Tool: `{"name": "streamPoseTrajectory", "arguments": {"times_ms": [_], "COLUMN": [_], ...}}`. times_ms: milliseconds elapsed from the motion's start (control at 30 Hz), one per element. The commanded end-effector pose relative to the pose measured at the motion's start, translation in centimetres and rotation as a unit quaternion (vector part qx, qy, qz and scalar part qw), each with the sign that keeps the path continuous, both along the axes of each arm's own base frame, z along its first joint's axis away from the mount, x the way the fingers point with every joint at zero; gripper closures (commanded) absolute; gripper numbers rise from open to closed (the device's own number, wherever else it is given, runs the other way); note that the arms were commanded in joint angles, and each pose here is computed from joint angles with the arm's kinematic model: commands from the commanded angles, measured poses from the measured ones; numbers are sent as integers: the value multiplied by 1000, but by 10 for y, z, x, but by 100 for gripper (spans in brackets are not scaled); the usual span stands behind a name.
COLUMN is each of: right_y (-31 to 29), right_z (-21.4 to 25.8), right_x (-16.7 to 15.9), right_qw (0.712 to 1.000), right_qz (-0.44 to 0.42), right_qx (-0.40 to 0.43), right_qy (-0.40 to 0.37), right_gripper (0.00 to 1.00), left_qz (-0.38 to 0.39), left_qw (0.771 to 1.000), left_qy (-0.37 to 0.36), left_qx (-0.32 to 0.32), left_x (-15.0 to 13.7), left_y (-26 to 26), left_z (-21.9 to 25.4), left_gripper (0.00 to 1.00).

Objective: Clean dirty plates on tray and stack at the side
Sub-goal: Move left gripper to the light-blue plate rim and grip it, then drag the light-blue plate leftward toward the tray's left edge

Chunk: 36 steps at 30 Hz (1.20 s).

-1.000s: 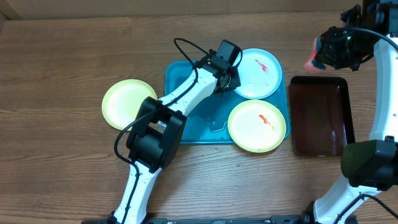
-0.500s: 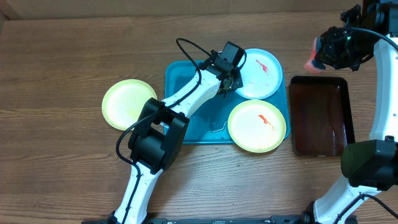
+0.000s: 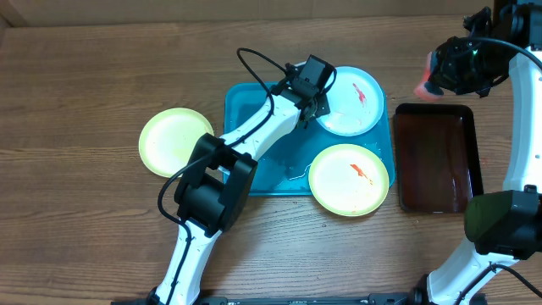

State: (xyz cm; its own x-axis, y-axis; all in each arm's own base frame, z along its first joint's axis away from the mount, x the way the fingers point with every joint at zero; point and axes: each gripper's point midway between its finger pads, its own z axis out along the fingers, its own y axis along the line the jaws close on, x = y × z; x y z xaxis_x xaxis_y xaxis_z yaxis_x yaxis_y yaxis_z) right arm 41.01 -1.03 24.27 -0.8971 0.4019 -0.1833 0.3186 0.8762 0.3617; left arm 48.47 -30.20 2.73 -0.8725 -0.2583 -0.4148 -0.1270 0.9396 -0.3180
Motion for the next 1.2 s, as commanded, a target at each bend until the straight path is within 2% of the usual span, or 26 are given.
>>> {"name": "streamPoseTrajectory", "arguments": {"times_ms": [0, 300, 433, 567, 767, 1000, 1033, 1167], "right_y": [1, 1, 1, 2, 2, 2, 2, 9], "right_z": [6, 6, 6, 6, 6, 6, 6, 6], "right_x": [1, 1, 1, 0, -2, -2, -2, -1], "right_qw": [1000, 1000, 1000, 1000, 1000, 1000, 1000, 1000], "right_qz": [12, 12, 12, 13, 13, 13, 14, 22], "right_qx": [-9, -8, -8, -6, -6, -6, -6, -6], "right_qy": [-13, -13, -13, -12, -8, -9, -8, -9], "right_gripper": [96, 96, 96, 96, 96, 96, 96, 96], "left_qz": [23, -36, -59, -65, -89, -182, -192, -199], "left_qw": [999, 995, 990, 981, 968, 956, 955, 955], "left_qy": [-8, 3, 33, 102, 151, 155, 154, 158], "left_qx": [20, 88, 121, 155, 181, 172, 165, 154], "left_x": [17, 22, 10, -12, -25, -30, -31, -34], "left_y": [23, 69, 94, 132, 173, 172, 169, 165], "left_z": [1, 40, 49, 39, 34, 33, 33, 33], "left_gripper": [96, 96, 96, 96, 96, 96, 94, 64]}}
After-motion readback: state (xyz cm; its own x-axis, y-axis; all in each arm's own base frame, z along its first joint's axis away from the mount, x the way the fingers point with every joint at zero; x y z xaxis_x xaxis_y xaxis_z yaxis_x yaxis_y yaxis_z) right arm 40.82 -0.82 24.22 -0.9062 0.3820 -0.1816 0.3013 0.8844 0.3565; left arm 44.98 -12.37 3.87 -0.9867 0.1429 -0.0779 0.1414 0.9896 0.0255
